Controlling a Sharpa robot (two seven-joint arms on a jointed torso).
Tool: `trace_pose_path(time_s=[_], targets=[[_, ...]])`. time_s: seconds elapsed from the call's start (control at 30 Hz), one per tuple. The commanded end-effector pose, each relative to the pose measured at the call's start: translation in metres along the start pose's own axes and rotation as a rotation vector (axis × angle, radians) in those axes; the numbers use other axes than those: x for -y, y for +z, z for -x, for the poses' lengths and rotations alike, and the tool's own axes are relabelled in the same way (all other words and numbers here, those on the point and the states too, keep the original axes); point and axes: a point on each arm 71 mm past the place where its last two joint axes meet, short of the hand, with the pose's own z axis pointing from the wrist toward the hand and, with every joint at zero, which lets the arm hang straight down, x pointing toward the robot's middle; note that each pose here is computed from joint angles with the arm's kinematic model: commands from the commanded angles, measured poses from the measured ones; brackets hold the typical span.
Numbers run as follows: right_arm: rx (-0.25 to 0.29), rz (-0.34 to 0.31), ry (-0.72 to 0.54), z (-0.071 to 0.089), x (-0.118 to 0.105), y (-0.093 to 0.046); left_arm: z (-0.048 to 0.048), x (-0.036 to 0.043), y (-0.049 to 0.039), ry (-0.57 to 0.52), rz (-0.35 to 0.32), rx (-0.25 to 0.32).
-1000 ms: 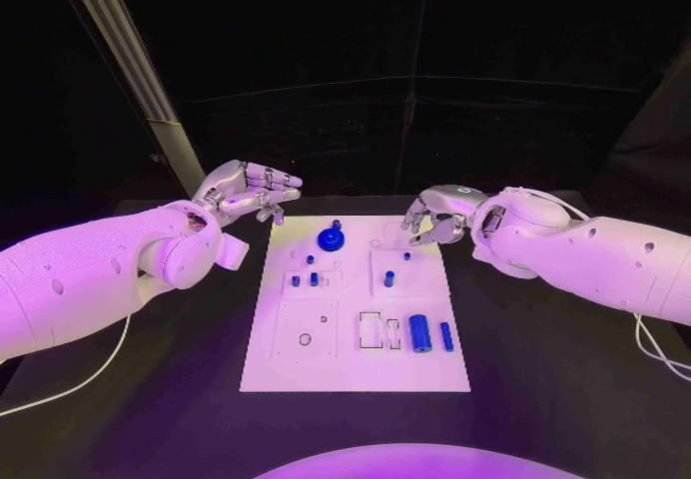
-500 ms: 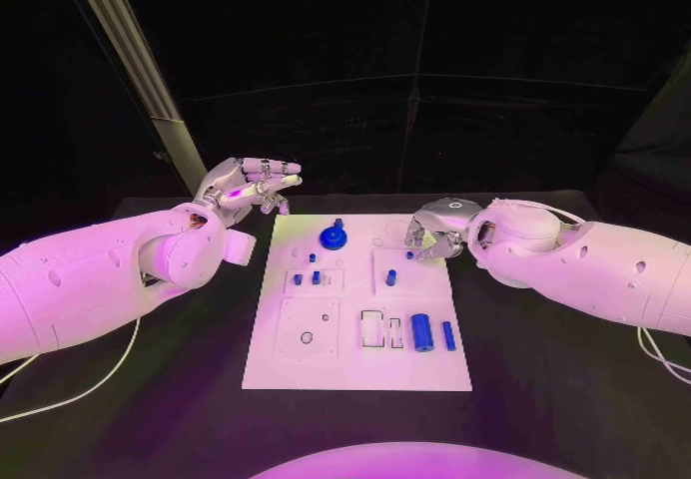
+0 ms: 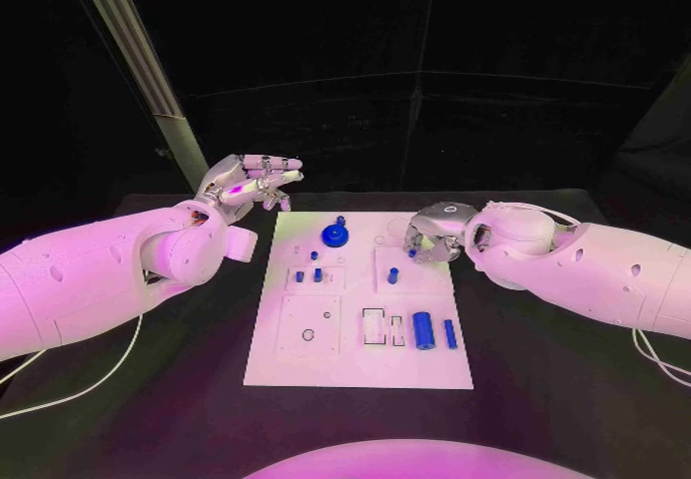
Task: Assemble the parts on the task board
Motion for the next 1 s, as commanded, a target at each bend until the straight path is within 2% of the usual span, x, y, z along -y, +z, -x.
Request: trace_pose_path(time_s=[0.03, 0.67, 0.8, 1.0], targets=[[-0.008, 0.024, -0.007, -0.0002, -0.0037, 0.0009, 0.0005, 0.0021, 0.0001, -0.008, -0.019, 0.008], [-0.055, 0.012, 0.0, -0.0042, -0.0025, 0.0049, 0.0009, 0.0011, 0.0004, -0.006, -0.006, 0.012], [-0.038, 0.011, 0.0, -0.003, -0.003, 0.005, 0.0011, 0.0008, 0.0004, -0.006, -0.003, 0.012], [0.034, 0.021, 0.01, 0.0025, -0.0047, 0.0013, 0.0029, 0.0007, 0.0, -0.004, 0.001, 0.017]])
